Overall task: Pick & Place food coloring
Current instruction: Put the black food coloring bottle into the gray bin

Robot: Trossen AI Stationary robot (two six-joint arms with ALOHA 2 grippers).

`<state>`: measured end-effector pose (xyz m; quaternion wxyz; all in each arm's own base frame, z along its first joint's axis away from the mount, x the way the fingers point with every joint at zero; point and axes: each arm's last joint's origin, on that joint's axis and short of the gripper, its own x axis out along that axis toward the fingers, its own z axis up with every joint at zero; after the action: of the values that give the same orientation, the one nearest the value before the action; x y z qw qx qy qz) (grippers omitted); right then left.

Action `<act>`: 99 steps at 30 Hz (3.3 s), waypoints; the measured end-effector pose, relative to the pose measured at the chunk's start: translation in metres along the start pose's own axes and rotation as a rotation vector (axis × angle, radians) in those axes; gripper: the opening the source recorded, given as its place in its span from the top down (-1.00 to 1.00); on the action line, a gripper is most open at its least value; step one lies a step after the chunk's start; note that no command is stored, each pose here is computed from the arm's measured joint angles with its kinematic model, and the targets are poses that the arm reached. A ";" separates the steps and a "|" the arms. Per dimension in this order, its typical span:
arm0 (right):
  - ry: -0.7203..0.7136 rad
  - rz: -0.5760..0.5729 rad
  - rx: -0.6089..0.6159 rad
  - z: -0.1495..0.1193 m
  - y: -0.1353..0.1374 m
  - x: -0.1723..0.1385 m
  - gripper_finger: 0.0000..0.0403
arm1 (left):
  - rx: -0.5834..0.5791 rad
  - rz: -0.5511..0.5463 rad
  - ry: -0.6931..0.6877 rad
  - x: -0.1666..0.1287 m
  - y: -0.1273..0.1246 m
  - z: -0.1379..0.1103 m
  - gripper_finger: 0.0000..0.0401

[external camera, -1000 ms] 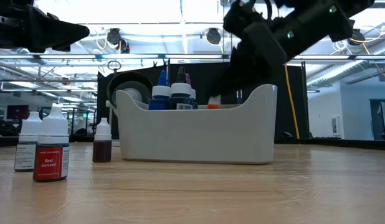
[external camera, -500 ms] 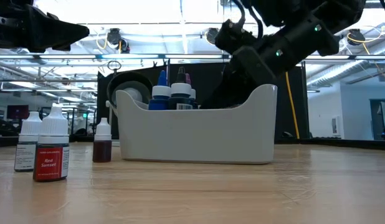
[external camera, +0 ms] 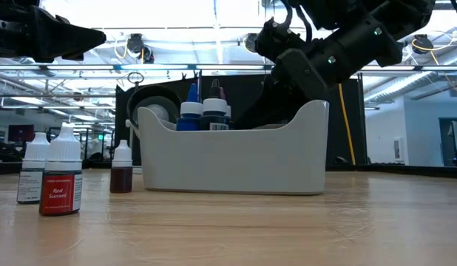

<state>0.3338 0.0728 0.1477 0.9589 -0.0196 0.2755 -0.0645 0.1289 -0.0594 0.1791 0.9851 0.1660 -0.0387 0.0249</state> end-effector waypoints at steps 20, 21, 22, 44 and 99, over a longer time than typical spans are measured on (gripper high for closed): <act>-0.029 -0.090 -0.122 0.027 0.013 -0.066 1.00 | 0.054 0.000 0.000 0.000 0.000 0.000 0.79; -0.043 -0.066 -0.155 0.028 0.018 -0.072 1.00 | 0.071 -0.001 0.000 0.000 0.000 0.000 0.79; -0.063 -0.043 -0.187 0.029 0.025 -0.077 1.00 | 0.082 -0.001 0.000 0.000 0.000 0.000 0.79; -0.526 -0.003 -0.107 -0.049 -0.023 -0.144 1.00 | 0.107 -0.033 -0.015 0.000 -0.001 0.000 0.79; -0.625 0.124 -0.194 -0.061 -0.039 -0.181 1.00 | -0.222 -0.398 1.052 0.113 -0.129 0.085 0.79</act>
<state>0.1453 0.0587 0.1943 0.9928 -0.1130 -0.0267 0.0299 0.2440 -0.2046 0.2266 0.8690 0.0311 0.4863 -0.0858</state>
